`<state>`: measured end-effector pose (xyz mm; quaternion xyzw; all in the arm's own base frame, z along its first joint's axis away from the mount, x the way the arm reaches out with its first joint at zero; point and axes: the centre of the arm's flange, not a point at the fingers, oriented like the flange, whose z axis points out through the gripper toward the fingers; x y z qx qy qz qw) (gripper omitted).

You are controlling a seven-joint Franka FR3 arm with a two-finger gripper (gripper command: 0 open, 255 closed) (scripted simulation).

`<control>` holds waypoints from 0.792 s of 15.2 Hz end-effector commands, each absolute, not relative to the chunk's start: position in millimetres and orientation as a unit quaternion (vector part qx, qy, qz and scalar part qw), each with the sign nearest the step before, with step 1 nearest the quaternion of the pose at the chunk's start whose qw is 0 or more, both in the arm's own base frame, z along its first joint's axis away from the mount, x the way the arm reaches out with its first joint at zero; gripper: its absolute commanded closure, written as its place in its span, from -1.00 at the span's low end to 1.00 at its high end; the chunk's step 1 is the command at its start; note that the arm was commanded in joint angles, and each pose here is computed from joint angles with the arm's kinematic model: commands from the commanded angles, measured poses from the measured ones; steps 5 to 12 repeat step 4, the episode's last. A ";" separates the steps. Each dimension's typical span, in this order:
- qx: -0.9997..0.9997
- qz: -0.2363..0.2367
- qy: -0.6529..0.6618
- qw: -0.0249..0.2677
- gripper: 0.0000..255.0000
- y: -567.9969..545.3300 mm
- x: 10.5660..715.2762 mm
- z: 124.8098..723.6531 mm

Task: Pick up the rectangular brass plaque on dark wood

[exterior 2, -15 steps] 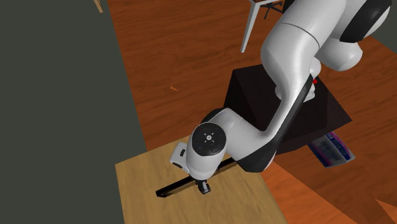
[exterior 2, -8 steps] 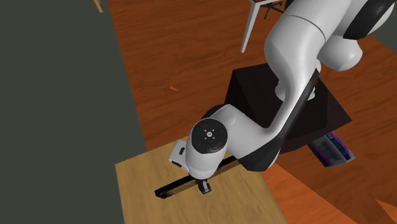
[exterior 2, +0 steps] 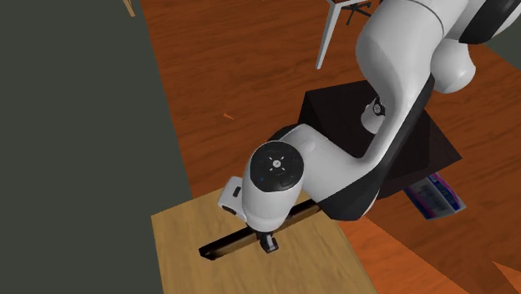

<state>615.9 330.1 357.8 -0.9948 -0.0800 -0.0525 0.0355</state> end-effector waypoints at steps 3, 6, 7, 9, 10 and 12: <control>-0.995 -0.053 -0.080 0.036 1.00 331.4 616.0 376.6; -0.995 -0.053 -0.080 0.036 1.00 331.4 616.0 376.5; -0.995 -0.053 -0.080 0.036 1.00 331.4 616.0 376.5; -0.995 -0.053 -0.080 0.036 1.00 331.4 616.0 376.5; -0.995 -0.053 -0.080 0.036 1.00 331.4 616.0 376.5; -0.995 -0.053 -0.080 0.036 1.00 331.4 616.0 376.5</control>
